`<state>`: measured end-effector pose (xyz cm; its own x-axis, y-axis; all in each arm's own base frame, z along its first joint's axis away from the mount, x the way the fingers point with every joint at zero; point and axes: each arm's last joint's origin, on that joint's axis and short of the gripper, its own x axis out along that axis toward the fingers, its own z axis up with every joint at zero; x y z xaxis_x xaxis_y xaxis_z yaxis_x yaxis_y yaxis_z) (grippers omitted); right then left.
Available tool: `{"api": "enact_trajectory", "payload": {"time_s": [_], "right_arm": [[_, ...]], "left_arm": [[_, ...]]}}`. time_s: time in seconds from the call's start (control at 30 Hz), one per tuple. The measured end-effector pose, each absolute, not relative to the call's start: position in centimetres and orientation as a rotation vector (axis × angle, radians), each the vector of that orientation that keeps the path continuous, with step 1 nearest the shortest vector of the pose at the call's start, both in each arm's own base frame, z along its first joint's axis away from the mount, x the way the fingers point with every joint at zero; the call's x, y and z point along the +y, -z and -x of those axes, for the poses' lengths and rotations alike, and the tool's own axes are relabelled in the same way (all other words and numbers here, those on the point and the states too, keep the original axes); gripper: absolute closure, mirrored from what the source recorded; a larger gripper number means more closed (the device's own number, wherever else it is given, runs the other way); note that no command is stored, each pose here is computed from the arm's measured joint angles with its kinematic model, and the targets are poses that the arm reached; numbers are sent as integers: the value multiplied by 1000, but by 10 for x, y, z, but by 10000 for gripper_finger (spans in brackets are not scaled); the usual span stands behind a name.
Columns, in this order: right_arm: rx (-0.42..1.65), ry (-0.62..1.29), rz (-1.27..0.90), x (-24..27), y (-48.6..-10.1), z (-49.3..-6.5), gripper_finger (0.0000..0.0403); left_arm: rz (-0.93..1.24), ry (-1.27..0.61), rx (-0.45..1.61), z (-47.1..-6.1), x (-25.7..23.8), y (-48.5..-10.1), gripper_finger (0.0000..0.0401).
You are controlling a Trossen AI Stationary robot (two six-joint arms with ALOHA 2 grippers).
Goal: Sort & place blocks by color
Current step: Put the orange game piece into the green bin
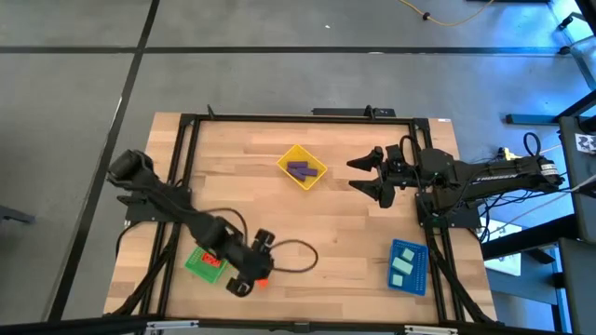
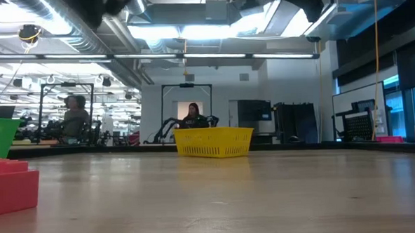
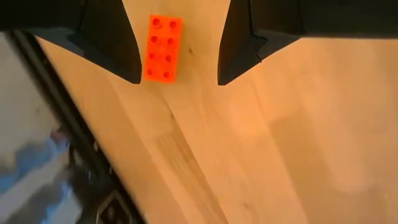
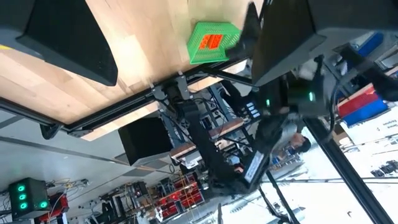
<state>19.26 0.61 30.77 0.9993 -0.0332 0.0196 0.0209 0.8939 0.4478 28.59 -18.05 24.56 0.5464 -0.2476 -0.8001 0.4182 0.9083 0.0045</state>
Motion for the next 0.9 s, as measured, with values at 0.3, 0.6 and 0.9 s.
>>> {"api": "enact_trajectory", "payload": {"time_s": [0.3, 0.6, 0.9], "right_arm": [[19, 39, -464, 6, -303, -193, 30], [20, 39, -464, 6, -303, -193, 30], [20, 40, -462, 6, -303, -193, 30]], "left_arm": [[-301, 520, 1075, -297, -197, -192, 197], [-369, 550, 1123, -300, -200, -173, 197], [-346, 535, 1164, -293, -197, -159, 197]]}}
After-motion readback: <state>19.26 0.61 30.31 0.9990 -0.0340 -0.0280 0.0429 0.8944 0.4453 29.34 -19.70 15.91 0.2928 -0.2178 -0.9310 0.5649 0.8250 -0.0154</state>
